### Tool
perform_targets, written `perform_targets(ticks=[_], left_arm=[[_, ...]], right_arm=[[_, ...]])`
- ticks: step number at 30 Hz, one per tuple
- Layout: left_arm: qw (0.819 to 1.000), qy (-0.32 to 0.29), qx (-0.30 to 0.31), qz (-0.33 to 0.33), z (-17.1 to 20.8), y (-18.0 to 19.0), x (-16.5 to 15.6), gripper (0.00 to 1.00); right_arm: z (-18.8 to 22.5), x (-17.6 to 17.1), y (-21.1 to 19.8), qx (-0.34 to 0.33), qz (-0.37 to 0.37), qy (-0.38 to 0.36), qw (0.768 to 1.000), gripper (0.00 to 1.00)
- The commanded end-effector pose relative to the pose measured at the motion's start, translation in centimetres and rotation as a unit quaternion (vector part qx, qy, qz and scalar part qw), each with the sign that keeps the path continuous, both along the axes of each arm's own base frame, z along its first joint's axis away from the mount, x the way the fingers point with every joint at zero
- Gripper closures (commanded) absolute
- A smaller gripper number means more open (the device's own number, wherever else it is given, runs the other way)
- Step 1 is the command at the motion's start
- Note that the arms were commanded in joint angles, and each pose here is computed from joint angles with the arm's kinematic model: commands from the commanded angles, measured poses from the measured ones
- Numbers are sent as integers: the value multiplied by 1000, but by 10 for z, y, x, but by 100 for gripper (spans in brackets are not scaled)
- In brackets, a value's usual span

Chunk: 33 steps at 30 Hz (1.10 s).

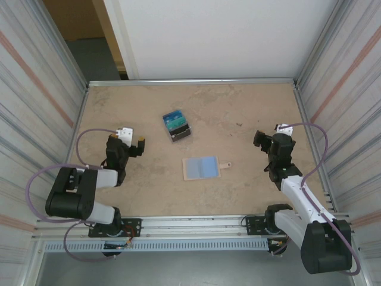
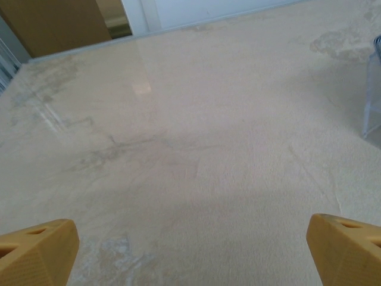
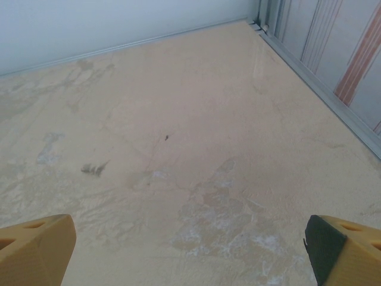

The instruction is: Take the credit cards out of the card holder

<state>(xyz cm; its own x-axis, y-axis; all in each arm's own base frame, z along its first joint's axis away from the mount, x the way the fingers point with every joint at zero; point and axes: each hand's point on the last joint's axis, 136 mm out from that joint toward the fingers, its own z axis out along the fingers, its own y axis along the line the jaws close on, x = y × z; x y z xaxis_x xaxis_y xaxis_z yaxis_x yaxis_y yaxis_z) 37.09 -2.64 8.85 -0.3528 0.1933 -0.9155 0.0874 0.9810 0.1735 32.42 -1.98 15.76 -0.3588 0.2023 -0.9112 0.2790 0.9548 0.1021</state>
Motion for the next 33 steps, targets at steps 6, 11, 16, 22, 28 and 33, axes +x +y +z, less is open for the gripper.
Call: perform_targets(ticks=[6, 11, 16, 22, 28, 33], left_arm=[[999, 0, -43, -14, 4, 4, 23, 1], [997, 15, -76, -23, 3, 9, 24, 1], [997, 16, -75, -23, 3, 8, 24, 1], [997, 17, -75, -23, 3, 8, 24, 1], [997, 17, -75, -22, 3, 9, 24, 1], [997, 16, -75, -23, 3, 9, 24, 1]], right_arm=[[-4, -1, -2, 6, -3, -9, 1000, 2], [-10, -1, -4, -3, -2, -25, 1000, 1], [-10, 5, -7, -5, 1, -60, 998, 2], [-20, 16, -15, -3, 1, -58, 998, 1], [-28, 32, -26, -10, 4, -64, 998, 2], [-44, 44, -29, 14, 24, -51, 998, 2]])
